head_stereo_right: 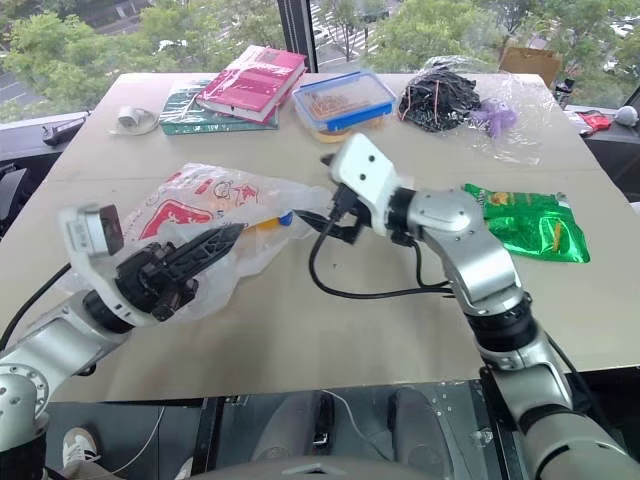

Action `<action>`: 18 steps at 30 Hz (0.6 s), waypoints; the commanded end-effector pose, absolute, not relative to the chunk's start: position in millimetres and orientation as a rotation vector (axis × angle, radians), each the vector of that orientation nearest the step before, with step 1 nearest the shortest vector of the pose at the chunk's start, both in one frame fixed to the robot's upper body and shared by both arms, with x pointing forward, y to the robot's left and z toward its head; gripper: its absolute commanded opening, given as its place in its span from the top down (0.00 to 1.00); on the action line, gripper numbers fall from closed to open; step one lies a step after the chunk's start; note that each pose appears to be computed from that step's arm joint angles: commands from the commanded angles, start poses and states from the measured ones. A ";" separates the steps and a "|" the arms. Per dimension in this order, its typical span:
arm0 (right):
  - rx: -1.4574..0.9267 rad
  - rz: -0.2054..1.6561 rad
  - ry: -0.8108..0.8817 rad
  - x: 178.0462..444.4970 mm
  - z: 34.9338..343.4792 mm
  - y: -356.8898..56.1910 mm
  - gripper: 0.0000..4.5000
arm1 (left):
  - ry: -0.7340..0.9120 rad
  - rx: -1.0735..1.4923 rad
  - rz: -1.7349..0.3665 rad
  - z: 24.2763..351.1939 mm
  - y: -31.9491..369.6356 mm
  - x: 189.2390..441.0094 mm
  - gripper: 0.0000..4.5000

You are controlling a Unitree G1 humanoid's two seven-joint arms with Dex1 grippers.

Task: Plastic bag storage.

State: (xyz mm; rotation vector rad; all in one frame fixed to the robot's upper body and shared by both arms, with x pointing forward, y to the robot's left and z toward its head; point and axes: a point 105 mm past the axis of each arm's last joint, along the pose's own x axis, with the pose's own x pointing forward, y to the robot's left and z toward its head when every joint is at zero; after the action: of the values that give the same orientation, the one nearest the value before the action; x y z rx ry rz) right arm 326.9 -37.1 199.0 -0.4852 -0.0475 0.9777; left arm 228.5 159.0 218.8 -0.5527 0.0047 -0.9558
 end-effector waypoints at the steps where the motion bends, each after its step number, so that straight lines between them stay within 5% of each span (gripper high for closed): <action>1: -0.554 0.866 0.094 343.3 163.7 -54.1 0.01 | -0.029 -0.545 -0.971 228.5 153.5 228.7 1.00; 11: -0.438 0.780 0.208 383.3 125.8 -48.7 0.01 | -0.048 -0.512 -0.990 243.5 143.1 226.3 1.00; 14: -0.437 0.762 0.229 393.9 115.5 -46.7 0.18 | -0.047 -0.496 -0.997 246.2 140.7 224.4 1.00; 18: -0.519 0.750 0.210 403.3 109.2 -50.0 0.60 | -0.039 -0.469 -0.996 246.0 138.6 222.8 1.00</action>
State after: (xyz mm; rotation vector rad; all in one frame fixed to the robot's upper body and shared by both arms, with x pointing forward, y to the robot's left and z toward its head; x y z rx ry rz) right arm 396.2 -40.3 112.8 -0.4545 0.2158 0.7907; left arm 229.3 143.4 237.6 -0.5041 -0.0107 -0.9721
